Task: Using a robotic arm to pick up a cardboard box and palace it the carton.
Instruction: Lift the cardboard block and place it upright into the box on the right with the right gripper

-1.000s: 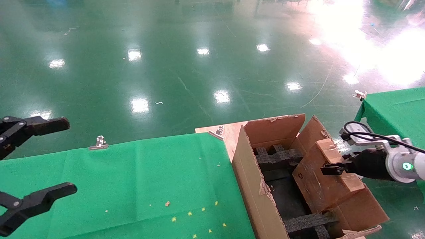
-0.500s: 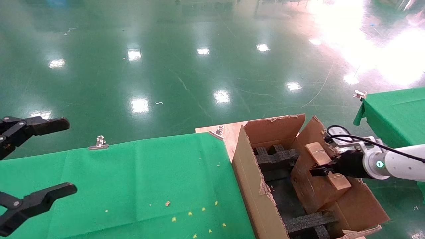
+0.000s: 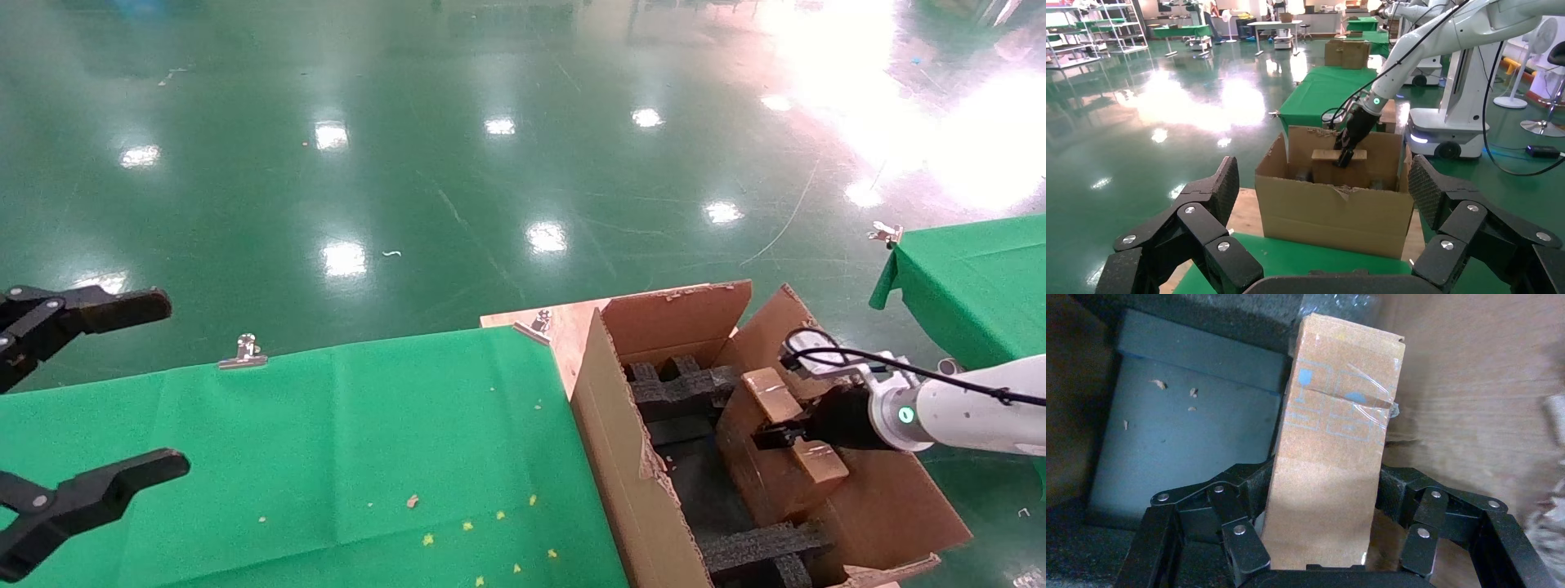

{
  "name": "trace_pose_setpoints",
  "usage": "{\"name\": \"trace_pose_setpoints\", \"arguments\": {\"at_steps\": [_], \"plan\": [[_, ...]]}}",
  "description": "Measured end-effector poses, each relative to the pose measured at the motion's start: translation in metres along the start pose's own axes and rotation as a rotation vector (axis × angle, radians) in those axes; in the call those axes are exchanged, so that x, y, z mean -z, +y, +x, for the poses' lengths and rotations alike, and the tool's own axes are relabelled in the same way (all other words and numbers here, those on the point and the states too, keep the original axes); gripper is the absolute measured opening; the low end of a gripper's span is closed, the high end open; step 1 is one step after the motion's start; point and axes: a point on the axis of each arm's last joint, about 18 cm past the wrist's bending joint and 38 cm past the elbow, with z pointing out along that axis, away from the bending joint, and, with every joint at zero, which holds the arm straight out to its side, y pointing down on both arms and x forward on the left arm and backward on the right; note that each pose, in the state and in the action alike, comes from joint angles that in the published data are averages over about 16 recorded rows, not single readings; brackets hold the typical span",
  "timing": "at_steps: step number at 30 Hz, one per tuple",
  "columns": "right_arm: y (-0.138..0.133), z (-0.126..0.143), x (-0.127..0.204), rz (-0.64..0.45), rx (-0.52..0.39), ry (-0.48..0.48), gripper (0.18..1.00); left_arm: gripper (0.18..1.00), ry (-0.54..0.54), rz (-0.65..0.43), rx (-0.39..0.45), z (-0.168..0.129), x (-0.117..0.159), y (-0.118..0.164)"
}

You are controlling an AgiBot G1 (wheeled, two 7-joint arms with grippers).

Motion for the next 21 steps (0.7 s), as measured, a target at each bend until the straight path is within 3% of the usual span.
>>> {"name": "trace_pose_setpoints", "arguments": {"at_steps": [21], "plan": [[0.007, -0.008, -0.017, -0.032, 0.018, -0.036, 0.336, 1.0, 0.0, 0.0, 0.0, 0.0, 0.0, 0.0]]}}
